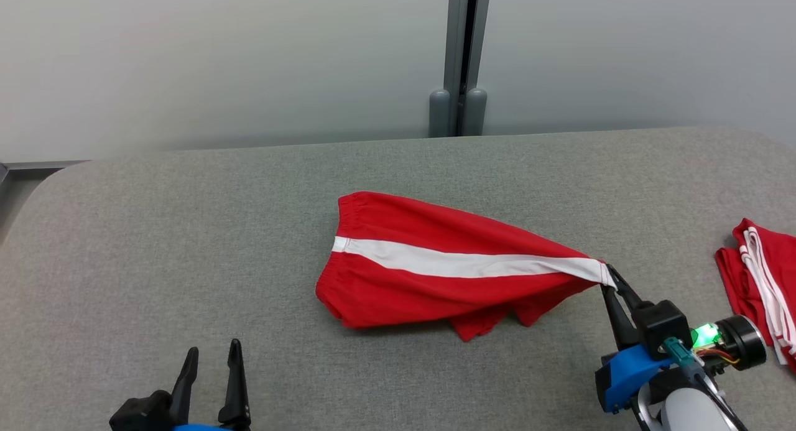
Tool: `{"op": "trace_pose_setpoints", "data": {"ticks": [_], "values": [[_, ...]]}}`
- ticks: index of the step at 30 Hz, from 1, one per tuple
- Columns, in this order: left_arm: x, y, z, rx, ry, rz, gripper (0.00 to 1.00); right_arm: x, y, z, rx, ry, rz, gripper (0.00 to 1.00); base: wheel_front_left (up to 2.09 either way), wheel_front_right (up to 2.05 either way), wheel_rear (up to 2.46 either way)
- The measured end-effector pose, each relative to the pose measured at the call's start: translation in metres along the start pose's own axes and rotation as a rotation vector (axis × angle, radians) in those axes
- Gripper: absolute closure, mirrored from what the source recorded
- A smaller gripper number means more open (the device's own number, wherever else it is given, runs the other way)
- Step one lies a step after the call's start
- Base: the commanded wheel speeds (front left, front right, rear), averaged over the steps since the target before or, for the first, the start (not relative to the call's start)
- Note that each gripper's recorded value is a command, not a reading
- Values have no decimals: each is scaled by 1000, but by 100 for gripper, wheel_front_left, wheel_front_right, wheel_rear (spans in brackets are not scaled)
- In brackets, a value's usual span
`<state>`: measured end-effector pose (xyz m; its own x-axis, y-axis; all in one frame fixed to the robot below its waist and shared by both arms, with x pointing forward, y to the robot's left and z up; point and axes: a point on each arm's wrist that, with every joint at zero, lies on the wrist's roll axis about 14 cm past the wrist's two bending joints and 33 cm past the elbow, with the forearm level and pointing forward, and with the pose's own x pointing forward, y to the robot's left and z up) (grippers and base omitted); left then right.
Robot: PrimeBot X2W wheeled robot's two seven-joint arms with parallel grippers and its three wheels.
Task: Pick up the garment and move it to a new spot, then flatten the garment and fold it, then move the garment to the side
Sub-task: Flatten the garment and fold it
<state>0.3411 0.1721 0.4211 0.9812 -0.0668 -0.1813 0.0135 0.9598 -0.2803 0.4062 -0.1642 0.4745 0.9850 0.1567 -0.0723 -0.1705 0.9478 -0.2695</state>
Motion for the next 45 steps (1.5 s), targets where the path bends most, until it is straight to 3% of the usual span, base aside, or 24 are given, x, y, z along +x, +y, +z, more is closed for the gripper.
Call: {"op": "trace_pose_setpoints", "data": {"ticks": [6, 7, 8, 9, 12, 23, 36, 45], "values": [[-5, -15, -20, -85, 58, -27, 0, -23, -8, -21, -42, 59, -27, 100, 0, 0, 0], [-8, -11, -27, -85, 81, -18, 0, -30, -7, -32, -34, 91, -27, 75, 0, 0, 0], [-10, -7, -31, -95, 94, -6, 0, -37, -5, -43, -26, 124, -26, 19, 0, 0, 0], [-12, -6, -37, -105, 113, 2, 0, -44, -4, -51, -7, 148, -30, 0, 0, 0, 0], [-12, -11, -42, -114, 132, -19, 0, -51, -6, -57, 79, 157, -59, 0, 0, 0, 0], [3, -12, -3, -45, 25, -64, 0, -44, -9, -25, 359, 20, -118, 0, 0, 0, 0], [4, -17, 2, 12, 8, -79, 0, -47, -2, -31, 433, 38, -116, 0, 0, 0, 0], [47, -69, 12, -20, 23, -261, 0, -40, 4, -44, 434, 84, -102, 0, 0, 0, 0]]}}
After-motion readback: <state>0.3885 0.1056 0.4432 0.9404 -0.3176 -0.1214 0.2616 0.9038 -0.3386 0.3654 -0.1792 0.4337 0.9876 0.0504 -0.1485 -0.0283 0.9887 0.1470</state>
